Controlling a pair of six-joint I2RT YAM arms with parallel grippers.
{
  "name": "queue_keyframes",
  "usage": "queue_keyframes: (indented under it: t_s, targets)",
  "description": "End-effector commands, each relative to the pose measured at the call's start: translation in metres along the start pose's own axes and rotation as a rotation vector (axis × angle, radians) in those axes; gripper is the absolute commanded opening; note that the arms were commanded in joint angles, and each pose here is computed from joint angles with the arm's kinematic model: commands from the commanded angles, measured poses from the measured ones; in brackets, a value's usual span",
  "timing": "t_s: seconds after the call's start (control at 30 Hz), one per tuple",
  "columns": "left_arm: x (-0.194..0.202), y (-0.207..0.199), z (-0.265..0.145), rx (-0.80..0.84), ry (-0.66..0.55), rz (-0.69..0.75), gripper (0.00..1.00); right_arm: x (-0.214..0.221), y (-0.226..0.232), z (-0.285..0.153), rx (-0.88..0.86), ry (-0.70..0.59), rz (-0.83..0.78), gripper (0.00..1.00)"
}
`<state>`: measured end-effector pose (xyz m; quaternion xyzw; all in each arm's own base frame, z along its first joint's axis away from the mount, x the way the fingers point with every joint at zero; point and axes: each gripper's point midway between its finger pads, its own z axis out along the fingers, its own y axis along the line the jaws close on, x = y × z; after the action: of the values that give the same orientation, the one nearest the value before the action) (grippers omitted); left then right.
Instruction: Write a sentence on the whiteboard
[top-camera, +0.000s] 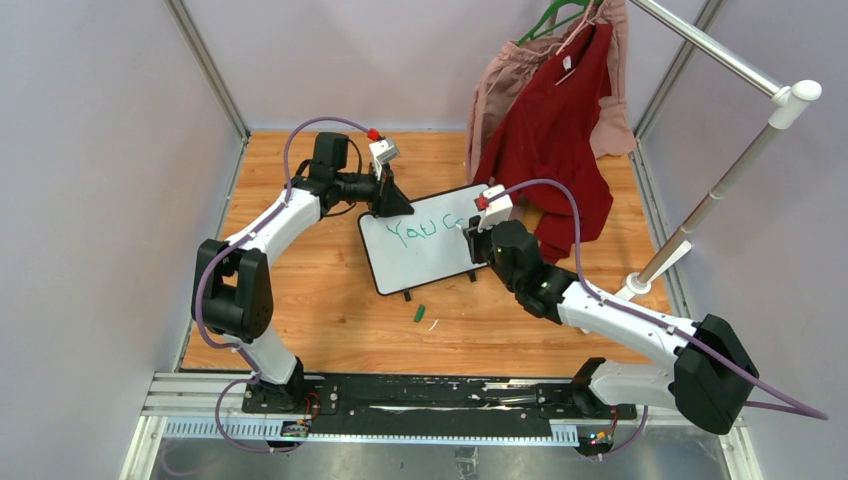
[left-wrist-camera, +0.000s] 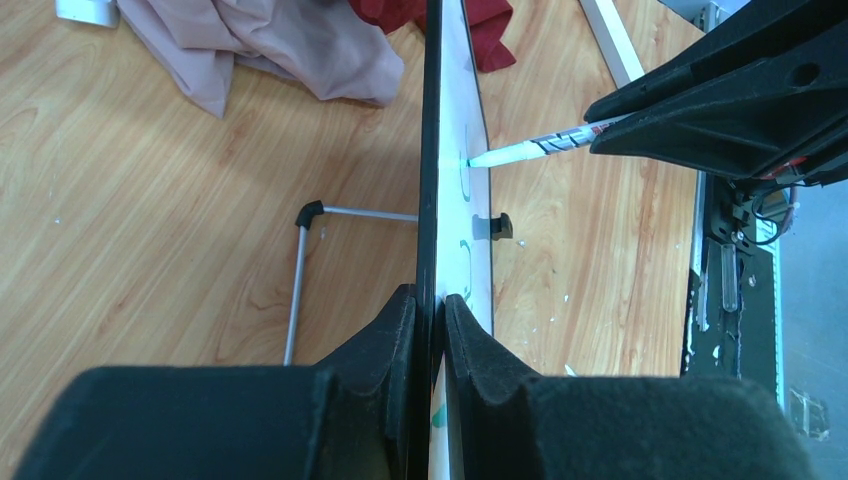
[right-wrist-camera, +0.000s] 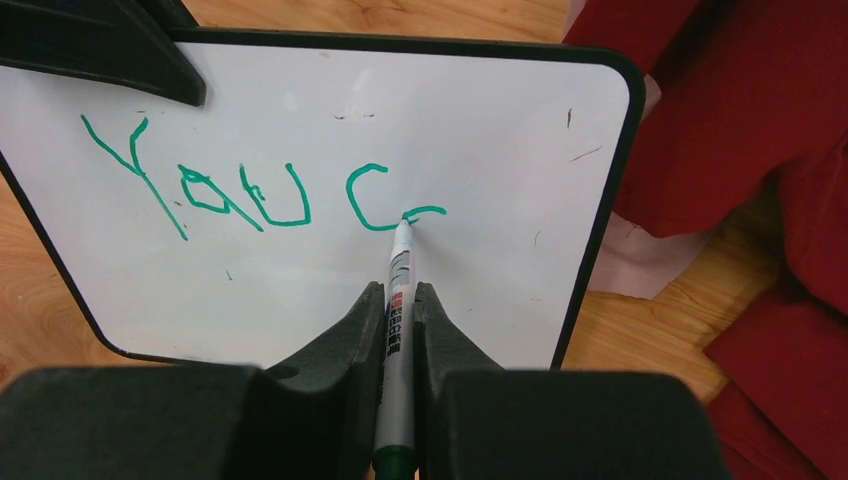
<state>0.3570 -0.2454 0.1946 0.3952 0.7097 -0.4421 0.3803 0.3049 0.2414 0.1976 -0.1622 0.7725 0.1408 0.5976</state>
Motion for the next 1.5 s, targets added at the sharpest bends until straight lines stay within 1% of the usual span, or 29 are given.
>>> queue_keyframes:
  t_s: [0.0,0.43,0.97,1.23,1.47]
  targets:
    - [-0.002,0.004,-0.002,-0.029,-0.010,0.057,0.01,0.009,-0.009,-0.002,0.034,0.034,0.010,0.00]
    - [-0.003,0.002,-0.003,-0.030,-0.014,0.059,0.01,0.003,-0.026,-0.004,0.106,0.035,0.002,0.00]
    - [-0.003,0.002,-0.003,-0.028,-0.016,0.060,0.01,-0.025,-0.028,0.000,0.113,-0.033,0.011,0.00]
    - [-0.004,0.002,-0.003,-0.025,-0.018,0.060,0.00,-0.028,-0.025,0.003,0.106,-0.035,0.011,0.00]
    - [-0.004,0.002,-0.003,-0.025,-0.019,0.062,0.00,-0.013,-0.025,0.003,0.100,-0.002,0.009,0.00]
